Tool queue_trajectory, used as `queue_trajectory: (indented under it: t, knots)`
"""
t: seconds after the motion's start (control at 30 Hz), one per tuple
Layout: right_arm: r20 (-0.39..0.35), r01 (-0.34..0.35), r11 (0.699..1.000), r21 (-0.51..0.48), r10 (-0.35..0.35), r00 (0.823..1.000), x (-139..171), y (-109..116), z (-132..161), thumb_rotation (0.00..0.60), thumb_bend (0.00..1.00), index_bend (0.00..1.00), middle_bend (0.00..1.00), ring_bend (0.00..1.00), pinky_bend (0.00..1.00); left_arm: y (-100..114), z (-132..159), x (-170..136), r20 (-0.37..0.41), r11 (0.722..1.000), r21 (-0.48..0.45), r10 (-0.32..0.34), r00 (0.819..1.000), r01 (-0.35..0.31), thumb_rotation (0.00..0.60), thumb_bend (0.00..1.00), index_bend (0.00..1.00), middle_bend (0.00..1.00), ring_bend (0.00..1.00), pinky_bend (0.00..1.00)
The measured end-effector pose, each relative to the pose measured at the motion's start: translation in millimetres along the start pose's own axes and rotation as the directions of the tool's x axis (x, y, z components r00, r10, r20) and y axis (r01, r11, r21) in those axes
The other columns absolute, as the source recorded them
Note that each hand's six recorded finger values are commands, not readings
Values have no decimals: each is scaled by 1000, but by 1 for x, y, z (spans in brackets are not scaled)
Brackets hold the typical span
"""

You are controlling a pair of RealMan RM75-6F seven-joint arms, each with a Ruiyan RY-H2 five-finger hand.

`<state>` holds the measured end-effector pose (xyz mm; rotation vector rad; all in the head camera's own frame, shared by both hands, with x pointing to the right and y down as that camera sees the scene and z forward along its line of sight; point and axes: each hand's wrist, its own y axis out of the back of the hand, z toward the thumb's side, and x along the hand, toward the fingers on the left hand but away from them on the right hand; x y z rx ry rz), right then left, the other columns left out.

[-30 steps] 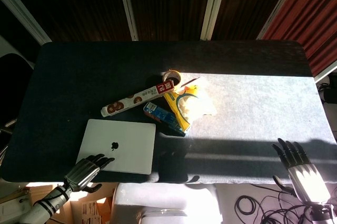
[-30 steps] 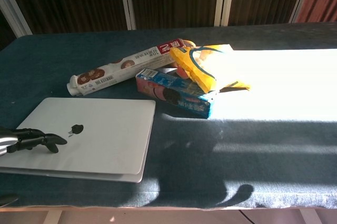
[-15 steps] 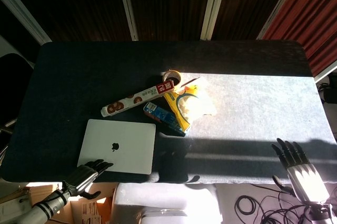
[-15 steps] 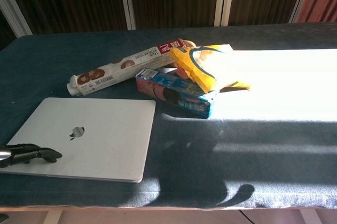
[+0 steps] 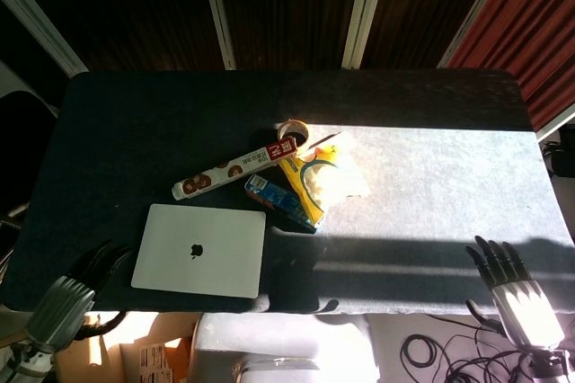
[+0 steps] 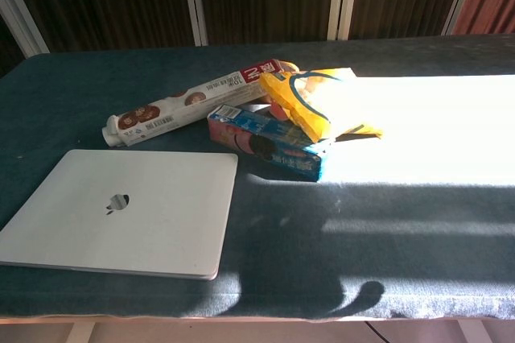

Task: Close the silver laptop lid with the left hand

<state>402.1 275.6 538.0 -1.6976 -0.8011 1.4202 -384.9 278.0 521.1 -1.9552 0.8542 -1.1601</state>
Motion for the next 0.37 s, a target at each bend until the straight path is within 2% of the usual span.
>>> queue_trajectory:
  t: [0.07,0.17,0.27,0.37]
  knots:
    - [-1,-3,1000,5,3,1000,-1,-1,1,600,224,0,0,0,0,-6,-10,-27,-60,1000,8,1,998,-1,547,178,18,78,0,132]
    - [1,-4,1000,8,4,1000,-2,-2,2,600,224,0,0,0,0,-21,-19,-48,-108,1000,19,-3,994,5,585,170,18,73,0,130]
    - [1,-2,1000,7,2,1000,-1,-2,2,600,224,0,0,0,0,-33,-22,-55,-126,1000,16,19,992,-17,600,170,18,72,0,130]
    - [4,4,1000,6,-4,1000,1,-1,1,600,224,0,0,0,0,-39,-24,-54,-132,1000,-7,10,991,-12,600,170,18,72,0,130]
